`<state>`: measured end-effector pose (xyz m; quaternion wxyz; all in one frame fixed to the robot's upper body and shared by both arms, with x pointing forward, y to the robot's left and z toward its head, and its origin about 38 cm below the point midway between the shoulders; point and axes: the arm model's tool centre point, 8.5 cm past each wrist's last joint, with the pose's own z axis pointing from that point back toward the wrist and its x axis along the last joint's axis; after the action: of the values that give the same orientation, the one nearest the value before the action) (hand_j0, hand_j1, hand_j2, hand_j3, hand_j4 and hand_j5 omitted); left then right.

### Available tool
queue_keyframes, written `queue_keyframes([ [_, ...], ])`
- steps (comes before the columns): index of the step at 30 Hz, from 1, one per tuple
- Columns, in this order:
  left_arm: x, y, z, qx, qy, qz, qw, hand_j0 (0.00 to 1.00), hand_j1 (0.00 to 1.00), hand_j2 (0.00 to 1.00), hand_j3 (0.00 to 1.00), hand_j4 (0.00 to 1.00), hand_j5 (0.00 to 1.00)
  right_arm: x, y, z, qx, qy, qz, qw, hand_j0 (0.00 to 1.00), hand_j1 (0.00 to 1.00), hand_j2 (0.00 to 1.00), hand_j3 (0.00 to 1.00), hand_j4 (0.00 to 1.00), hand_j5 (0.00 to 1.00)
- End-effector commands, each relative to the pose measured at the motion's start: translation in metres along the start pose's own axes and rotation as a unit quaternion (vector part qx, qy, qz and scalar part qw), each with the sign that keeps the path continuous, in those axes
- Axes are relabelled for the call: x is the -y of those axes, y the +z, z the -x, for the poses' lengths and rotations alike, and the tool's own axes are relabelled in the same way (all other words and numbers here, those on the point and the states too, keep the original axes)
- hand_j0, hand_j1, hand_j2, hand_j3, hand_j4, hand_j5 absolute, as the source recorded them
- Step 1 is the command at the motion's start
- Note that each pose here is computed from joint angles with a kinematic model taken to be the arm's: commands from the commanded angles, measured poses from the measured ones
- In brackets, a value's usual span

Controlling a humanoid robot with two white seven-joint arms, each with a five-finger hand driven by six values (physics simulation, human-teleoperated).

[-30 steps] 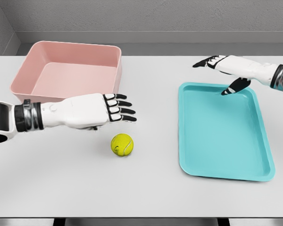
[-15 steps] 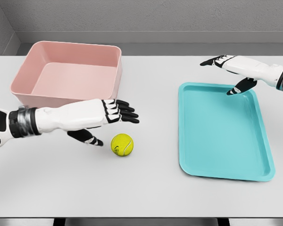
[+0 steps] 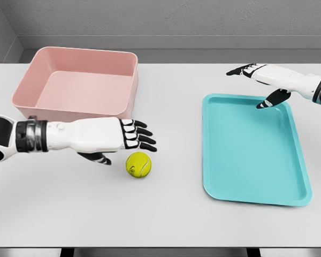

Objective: Put the tennis from the blue tray into the pink basket with both arms

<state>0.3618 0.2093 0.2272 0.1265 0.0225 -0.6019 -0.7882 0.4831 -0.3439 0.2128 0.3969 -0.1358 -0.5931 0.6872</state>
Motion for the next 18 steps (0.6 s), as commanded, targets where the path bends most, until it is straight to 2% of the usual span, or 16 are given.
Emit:
queue_keyframes([
  [1,0.009,-0.002,-0.002,0.004,-0.003,0.022,0.9998,1.0,1.0,1.0,1.0,1.0,1.0,0.001,0.001,0.001,-0.001,-0.003,0.003,1.0,1.0,1.0,1.0,1.0,1.0,1.0],
  [2,0.004,-0.002,0.0,0.002,-0.013,0.027,0.9995,1.0,1.0,1.0,1.0,1.0,1.0,0.001,0.001,0.001,-0.001,-0.003,0.003,1.0,1.0,1.0,1.0,1.0,1.0,1.0],
  [3,0.003,-0.004,0.001,0.002,-0.025,0.048,0.9985,1.0,1.0,1.0,1.0,1.0,1.0,0.0,0.0,0.0,0.0,-0.003,0.002,1.0,1.0,1.0,1.0,1.0,1.0,1.0],
  [5,0.0,-0.005,0.002,0.002,-0.036,0.07,0.9969,1.0,1.0,1.0,1.0,1.0,1.0,0.0,0.0,0.0,0.0,-0.004,0.003,1.0,1.0,1.0,1.0,1.0,1.0,1.0],
  [10,-0.004,-0.006,0.002,0.004,-0.034,0.06,0.9976,1.0,1.0,1.0,1.0,1.0,1.0,0.001,0.001,0.0,-0.001,-0.003,0.004,1.0,1.0,1.0,1.0,1.0,1.0,1.0],
  [11,-0.007,-0.005,0.002,0.006,-0.024,0.047,0.9986,1.0,1.0,1.0,1.0,1.0,1.0,0.001,0.0,0.0,0.0,-0.003,0.004,1.0,1.0,1.0,1.0,1.0,1.0,1.0],
  [14,-0.016,-0.006,0.0,0.01,-0.009,-0.025,0.9996,1.0,1.0,1.0,1.0,1.0,1.0,0.0,0.001,0.001,-0.001,-0.003,0.002,1.0,1.0,1.0,1.0,1.0,1.0,1.0],
  [16,-0.012,-0.007,-0.004,0.016,0.009,-0.074,0.9971,1.0,1.0,1.0,1.0,1.0,1.0,0.001,0.001,0.001,-0.001,-0.003,0.003,1.0,1.0,1.0,1.0,1.0,1.0,1.0],
  [17,-0.012,-0.008,-0.004,0.017,0.012,-0.084,0.9963,1.0,1.0,1.0,1.0,1.0,1.0,0.001,0.001,0.001,-0.001,-0.003,0.004,1.0,1.0,1.0,1.0,1.0,1.0,1.0],
  [18,-0.007,-0.008,-0.006,0.019,0.019,-0.079,0.9965,1.0,1.0,1.0,1.0,1.0,1.0,0.0,0.001,0.001,-0.001,-0.003,0.002,1.0,1.0,1.0,1.0,1.0,1.0,1.0],
])
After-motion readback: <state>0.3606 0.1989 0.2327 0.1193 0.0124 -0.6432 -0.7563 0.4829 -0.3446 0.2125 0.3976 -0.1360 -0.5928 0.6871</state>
